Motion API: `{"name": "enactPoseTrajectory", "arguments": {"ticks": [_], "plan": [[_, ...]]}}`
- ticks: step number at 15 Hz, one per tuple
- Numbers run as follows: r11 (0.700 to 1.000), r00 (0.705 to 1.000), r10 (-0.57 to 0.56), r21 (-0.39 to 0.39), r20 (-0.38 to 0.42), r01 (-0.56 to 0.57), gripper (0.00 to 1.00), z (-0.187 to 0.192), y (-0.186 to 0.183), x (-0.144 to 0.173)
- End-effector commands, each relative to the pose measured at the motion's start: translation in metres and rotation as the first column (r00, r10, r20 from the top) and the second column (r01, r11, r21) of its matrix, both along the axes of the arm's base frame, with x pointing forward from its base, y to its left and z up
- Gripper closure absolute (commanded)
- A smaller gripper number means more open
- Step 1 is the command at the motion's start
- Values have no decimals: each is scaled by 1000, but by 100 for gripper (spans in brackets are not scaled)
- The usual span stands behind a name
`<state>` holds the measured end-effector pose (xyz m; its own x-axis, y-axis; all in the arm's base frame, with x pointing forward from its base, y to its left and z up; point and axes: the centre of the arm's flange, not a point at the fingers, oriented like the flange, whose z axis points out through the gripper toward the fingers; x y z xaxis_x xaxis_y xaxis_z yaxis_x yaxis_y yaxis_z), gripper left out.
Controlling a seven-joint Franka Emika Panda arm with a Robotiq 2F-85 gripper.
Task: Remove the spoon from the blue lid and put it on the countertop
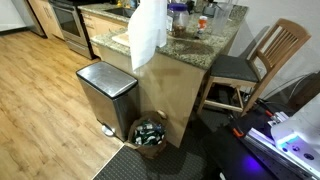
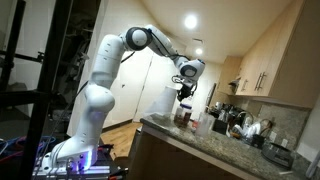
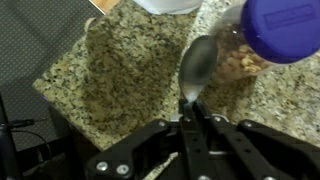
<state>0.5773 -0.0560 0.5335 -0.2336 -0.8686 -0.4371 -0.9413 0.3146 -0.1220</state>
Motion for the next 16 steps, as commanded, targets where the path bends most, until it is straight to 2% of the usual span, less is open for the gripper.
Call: {"name": "enactPoseTrajectory", "arguments": {"ticks": [1,2,4,6,9,12,16], "plan": [[993,993,113,45,-19,-112,100,-72,36,-50],[990,991,134,41,-8,-133,100,-93,50,-53],[984,984,176,-17,4,-176,100,-125,80,-52],[977,980,199,-86,10,-197,100,-140,107,-46],[945,969,248,-223,6,-241,100,-153,139,-39],[916,974,225,-340,-7,-214,100,-173,144,-27],[922,985,164,-346,-55,-173,100,-202,142,-24]]}}
